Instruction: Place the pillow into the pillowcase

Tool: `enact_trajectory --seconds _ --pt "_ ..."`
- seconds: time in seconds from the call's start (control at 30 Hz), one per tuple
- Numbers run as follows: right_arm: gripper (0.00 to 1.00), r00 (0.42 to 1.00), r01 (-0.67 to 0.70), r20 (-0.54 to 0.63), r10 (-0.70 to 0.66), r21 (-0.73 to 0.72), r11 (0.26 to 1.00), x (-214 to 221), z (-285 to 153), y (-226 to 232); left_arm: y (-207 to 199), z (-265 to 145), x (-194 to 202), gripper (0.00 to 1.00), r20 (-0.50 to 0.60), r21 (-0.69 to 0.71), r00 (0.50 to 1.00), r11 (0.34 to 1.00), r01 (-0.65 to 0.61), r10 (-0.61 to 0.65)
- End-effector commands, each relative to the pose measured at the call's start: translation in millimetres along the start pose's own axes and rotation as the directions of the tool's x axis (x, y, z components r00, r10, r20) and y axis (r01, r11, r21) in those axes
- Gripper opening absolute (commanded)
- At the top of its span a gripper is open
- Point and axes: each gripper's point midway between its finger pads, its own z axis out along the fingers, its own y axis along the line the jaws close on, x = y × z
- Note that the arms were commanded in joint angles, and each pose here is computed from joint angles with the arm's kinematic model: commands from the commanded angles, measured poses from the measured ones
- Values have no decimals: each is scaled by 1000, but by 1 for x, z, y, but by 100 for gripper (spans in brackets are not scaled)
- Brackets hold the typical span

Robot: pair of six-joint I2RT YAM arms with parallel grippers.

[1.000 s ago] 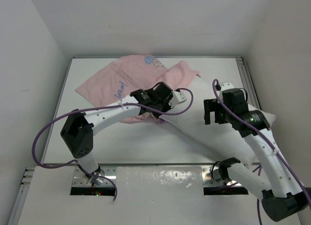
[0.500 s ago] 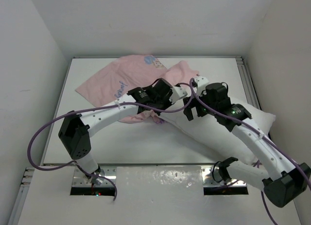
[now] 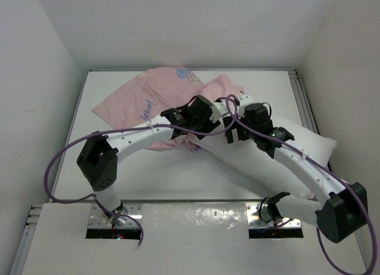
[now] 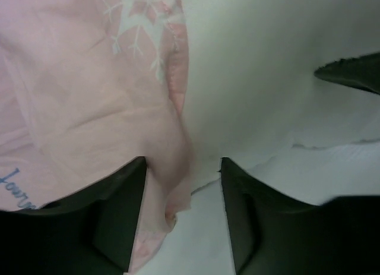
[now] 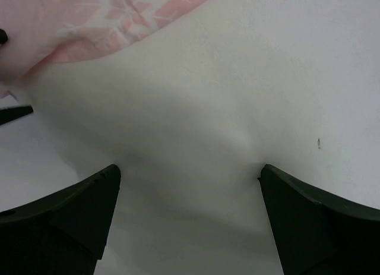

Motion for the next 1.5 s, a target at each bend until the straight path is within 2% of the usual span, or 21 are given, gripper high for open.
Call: enact_trajectory --seconds 0.0,0.03,0.07,0.1,0.13,0.17,0.2,0.23,0.27,0.3,0.37,0.5,0.6,0.67,0.73,0.8,0.87,1.03,1.17,1.3,1.47 --pt "99 998 -67 -14 67 10 998 15 21 -2 8 18 -4 44 52 -39 998 999 26 -24" --pt "99 997 -76 -30 76 14 997 21 25 -3 8 20 -1 36 46 -42 999 999 23 -21" --pt "99 995 -82 -63 82 1 997 34 29 0 8 23 6 14 30 -49 999 999 24 -23" --pt "99 993 -83 -86 82 -11 996 42 32 3 7 26 10 5 20 -52 1000 998 22 -21" --pt "99 989 -103 -110 100 -21 995 54 38 6 6 26 12 0 14 -51 1000 998 24 -24" --pt "98 987 -117 -121 108 -64 991 60 40 15 7 25 10 0 17 -51 1000 998 27 -26" --pt "92 985 -132 -124 121 -85 988 63 41 20 3 23 8 0 20 -29 999 999 27 -26" --pt "69 986 -146 -94 136 -114 983 57 42 24 3 20 4 0 29 -20 999 1000 23 -22" --pt "55 982 -177 -87 166 -136 975 57 41 29 3 16 -1 0 39 -10 999 1000 22 -21" --pt "34 982 -187 -72 176 -181 966 52 39 37 2 9 -14 0 63 12 998 1000 16 -17" --pt "0 977 -210 -8 214 -218 953 32 34 43 1 0 -29 0 93 37 996 999 -11 7" --pt "0 948 -246 135 289 -265 932 -17 14 43 -19 -22 -52 0 131 157 989 983 -91 71" --pt "0 875 -288 308 375 -293 912 -67 -12 31 -30 -37 -59 0 156 218 980 964 -154 121" --pt "0 786 -352 420 454 -300 887 -96 -30 16 -31 -46 -69 0 186 241 970 950 -197 154" --pt "0 706 -391 490 511 -333 858 -116 -43 9 -40 -54 -73 0 210 295 959 923 -247 189" --pt "0 600 -499 543 587 -320 805 -128 -50 -11 -47 -66 -85 0 256 341 946 897 -281 199" --pt "0 516 -592 578 632 -293 751 -129 -53 -29 -45 -73 -90 0 281 362 939 885 -293 196" --pt "0 384 -743 624 681 -228 629 -104 -53 -59 -45 -72 -76 0 271 414 948 869 -270 166" --pt "0 333 -803 631 701 -199 561 -84 -49 -69 -35 -70 -70 0 250 385 954 887 -255 165" --pt "0 307 -828 632 712 -191 527 -75 -45 -73 -24 -59 -62 0 218 339 963 913 -229 161" --pt "0 338 -841 560 756 -181 510 -64 -20 -55 -26 -47 -51 2 173 306 973 930 -203 155"
